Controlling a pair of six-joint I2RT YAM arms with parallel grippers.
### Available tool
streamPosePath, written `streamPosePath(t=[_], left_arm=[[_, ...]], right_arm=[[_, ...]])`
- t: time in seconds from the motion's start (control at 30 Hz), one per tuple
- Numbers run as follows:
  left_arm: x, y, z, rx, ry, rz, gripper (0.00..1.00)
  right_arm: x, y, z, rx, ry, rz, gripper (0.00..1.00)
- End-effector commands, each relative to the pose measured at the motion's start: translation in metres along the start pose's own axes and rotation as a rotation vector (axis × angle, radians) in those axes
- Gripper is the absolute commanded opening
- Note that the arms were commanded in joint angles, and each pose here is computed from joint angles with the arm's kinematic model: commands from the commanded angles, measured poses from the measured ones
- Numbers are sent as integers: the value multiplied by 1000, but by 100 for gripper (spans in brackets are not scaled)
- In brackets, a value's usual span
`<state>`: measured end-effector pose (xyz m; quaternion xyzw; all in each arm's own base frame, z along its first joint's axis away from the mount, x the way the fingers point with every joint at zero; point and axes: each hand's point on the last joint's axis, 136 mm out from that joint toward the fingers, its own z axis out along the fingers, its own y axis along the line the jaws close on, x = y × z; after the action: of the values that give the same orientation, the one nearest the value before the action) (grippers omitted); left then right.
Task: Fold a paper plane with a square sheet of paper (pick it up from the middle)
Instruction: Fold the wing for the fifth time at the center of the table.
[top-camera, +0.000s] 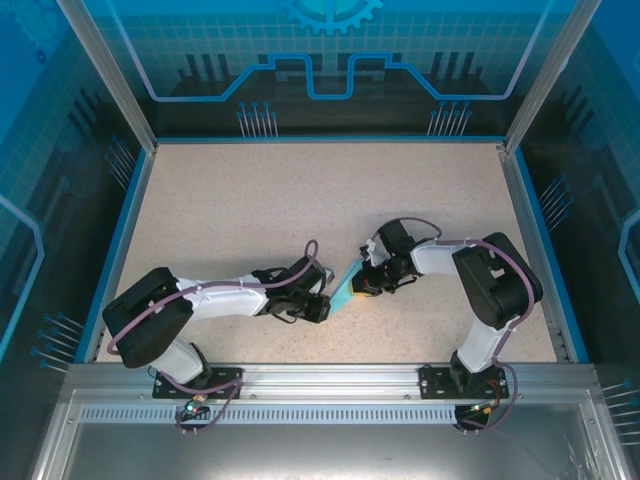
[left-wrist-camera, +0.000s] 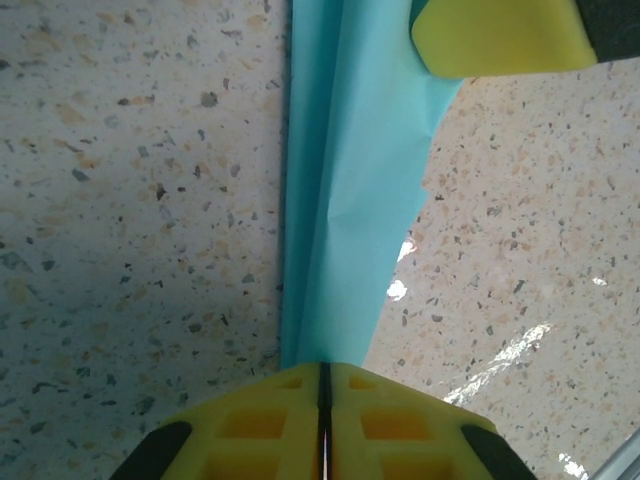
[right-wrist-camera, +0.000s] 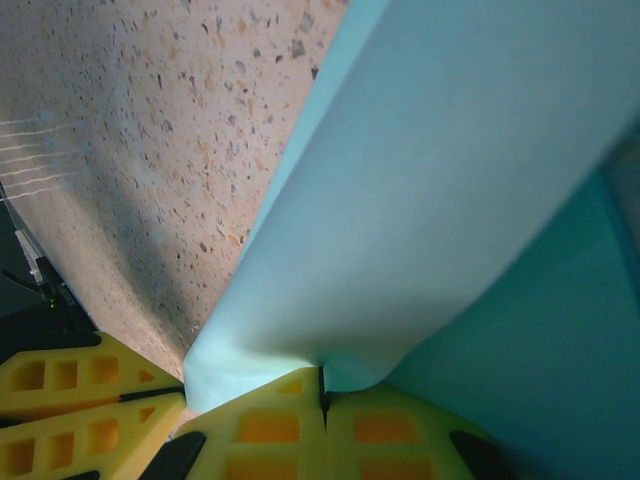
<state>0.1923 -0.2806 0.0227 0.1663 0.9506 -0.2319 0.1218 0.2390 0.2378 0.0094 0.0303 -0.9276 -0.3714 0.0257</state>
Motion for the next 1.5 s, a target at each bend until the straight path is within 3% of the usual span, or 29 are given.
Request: streamPosePath(t=[0.0, 0.4, 0.8, 1.03, 1.47], left_arm=[[0, 3, 2, -42, 19, 47, 10], [-2, 10, -6, -111, 14, 90, 10], [-43, -25, -39, -1, -148, 10, 15], [-36, -24, -9, 12, -68, 9, 13], [-22, -21, 9, 26, 0, 18, 11]], right_arm=[[5, -20, 6, 77, 15, 19, 0], [5, -19, 2, 79, 14, 11, 0], [7, -19, 3, 72, 18, 10, 0], [6, -18, 2, 67, 12, 9, 0], [4, -22, 4, 41, 7, 45, 0]])
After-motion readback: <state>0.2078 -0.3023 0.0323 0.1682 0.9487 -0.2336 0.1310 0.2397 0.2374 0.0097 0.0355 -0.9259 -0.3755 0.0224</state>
